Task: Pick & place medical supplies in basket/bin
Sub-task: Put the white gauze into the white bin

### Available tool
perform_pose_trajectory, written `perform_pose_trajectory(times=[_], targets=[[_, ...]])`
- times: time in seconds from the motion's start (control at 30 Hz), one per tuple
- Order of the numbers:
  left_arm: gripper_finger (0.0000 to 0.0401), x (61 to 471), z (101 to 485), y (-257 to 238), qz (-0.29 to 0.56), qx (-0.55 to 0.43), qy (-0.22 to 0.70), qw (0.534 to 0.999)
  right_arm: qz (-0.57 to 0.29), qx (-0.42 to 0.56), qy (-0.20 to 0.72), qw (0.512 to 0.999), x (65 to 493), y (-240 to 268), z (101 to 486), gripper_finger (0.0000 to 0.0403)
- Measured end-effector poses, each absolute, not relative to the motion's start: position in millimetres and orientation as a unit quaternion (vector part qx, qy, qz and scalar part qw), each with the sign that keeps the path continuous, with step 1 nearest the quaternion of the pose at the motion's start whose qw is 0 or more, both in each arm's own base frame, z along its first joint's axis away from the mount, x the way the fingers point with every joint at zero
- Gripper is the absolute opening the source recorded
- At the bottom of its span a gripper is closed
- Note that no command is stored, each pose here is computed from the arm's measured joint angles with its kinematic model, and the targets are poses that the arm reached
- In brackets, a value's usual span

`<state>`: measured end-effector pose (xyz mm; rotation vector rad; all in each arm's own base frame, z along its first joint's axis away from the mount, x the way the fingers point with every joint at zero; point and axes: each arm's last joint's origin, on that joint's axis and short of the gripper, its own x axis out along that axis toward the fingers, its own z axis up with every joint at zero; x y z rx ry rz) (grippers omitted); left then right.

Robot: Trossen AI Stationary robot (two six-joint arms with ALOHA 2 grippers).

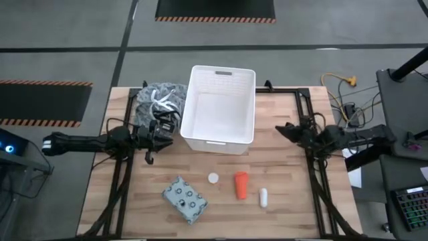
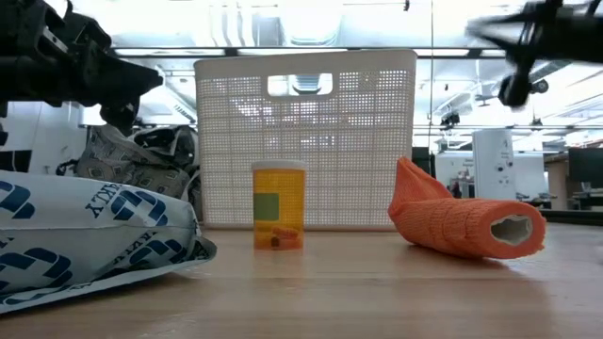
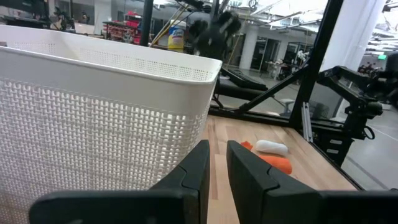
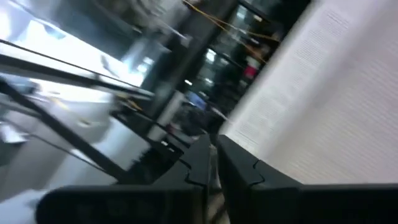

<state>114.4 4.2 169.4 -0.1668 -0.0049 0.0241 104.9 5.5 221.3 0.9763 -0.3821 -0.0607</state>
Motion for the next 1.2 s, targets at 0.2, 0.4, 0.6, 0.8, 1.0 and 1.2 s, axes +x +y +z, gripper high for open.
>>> perform_pose_trajectory(times=[0.2, 0.4, 0.6, 0.8, 1.0, 1.2], targets=[[0.0038, 114.4, 169.5, 4.2, 0.012, -0.083, -0.003, 0.996, 0.011, 0.423, -0.103, 0.900, 117.3, 15.6, 278.6, 0.0105], [0.0038, 114.4, 169.5, 4.2, 0.012, -0.083, -0.003, 0.996, -0.062, 0.461, 0.097, 0.880, 140.1, 25.7, 301.5, 0.0174], [0.0038, 114.3, 169.5, 4.1, 0.010, -0.115, -0.003, 0.993, -0.042, 0.530, 0.227, 0.816, 171.6, 47.1, 317.0, 0.0200], [0.0038, 114.8, 168.8, 4.1, 0.010, -0.115, 0.000, 0.993, -0.074, 0.544, 0.324, 0.770, 205.1, 80.1, 307.6, 0.0195], [0.0038, 115.7, 167.3, 4.1, 0.010, -0.115, 0.009, 0.993, -0.186, 0.525, 0.471, 0.684, 214.8, 118.7, 270.5, 0.0187], [0.0038, 117.2, 164.8, 4.1, 0.012, -0.116, 0.021, 0.993, -0.262, 0.534, 0.504, 0.626, 224.0, 150.8, 238.8, 0.0195]])
